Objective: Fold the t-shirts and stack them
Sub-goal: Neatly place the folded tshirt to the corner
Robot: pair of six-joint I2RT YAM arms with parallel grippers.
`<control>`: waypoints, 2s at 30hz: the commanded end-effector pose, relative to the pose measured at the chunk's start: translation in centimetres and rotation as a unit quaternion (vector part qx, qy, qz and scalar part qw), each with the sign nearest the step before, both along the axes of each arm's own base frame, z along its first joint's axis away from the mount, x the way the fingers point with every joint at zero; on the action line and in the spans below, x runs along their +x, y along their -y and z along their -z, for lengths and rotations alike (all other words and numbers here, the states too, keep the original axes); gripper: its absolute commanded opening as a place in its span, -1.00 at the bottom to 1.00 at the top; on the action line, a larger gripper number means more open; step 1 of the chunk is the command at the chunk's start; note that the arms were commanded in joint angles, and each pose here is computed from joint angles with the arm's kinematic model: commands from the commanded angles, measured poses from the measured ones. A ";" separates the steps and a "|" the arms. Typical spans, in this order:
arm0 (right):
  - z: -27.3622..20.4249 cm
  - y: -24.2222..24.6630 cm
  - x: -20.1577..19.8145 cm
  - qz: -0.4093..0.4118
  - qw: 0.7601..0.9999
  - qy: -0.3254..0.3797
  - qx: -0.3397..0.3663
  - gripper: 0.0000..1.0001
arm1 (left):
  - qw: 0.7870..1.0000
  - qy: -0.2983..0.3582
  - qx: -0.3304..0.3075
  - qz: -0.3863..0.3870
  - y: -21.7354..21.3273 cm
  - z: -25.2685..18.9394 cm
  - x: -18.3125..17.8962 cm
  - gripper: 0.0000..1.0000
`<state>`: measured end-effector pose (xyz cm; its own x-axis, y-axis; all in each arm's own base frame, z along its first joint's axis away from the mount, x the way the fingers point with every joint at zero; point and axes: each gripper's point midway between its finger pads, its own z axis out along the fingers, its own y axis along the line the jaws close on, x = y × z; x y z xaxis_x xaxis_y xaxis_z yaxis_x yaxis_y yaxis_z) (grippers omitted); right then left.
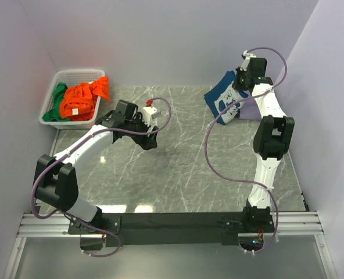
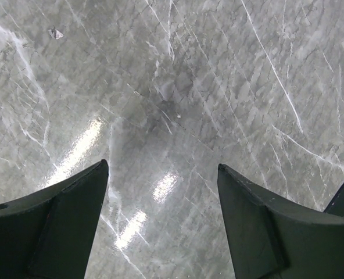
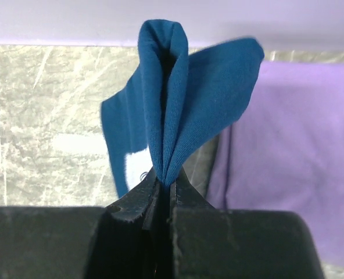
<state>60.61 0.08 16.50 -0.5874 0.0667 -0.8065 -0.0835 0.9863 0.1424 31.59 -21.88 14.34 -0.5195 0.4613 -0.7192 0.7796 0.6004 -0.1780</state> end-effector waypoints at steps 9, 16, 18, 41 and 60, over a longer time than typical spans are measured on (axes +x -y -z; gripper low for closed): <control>-5.4 2.7 0.8 0.007 0.997 0.053 -0.048 -1.00 | 1.000 0.013 -0.003 -0.012 -0.2 -1.1 0.5 0.65; -8.1 2.7 0.8 0.005 0.996 0.076 -0.051 -1.00 | 1.000 0.010 0.000 -0.013 -0.1 -1.0 0.8 0.95; -8.4 2.8 0.8 0.004 0.996 0.078 -0.053 -1.00 | 1.000 0.005 -0.001 -0.006 0.0 -1.0 0.5 0.99; -11.3 5.5 0.8 0.033 0.993 0.103 -0.041 -1.00 | 1.000 0.004 0.000 0.002 0.3 -0.9 0.8 0.99; -2.6 14.1 1.3 0.020 0.990 0.047 -0.130 -1.00 | 1.000 -0.028 0.003 0.009 0.5 0.0 0.4 0.99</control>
<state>60.89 -12.39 18.78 -0.5517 -0.0525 -0.8324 -0.0258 0.9986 -0.0459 31.43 -21.67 12.66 -0.5703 0.4906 -0.6588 0.7656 0.6081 -0.2099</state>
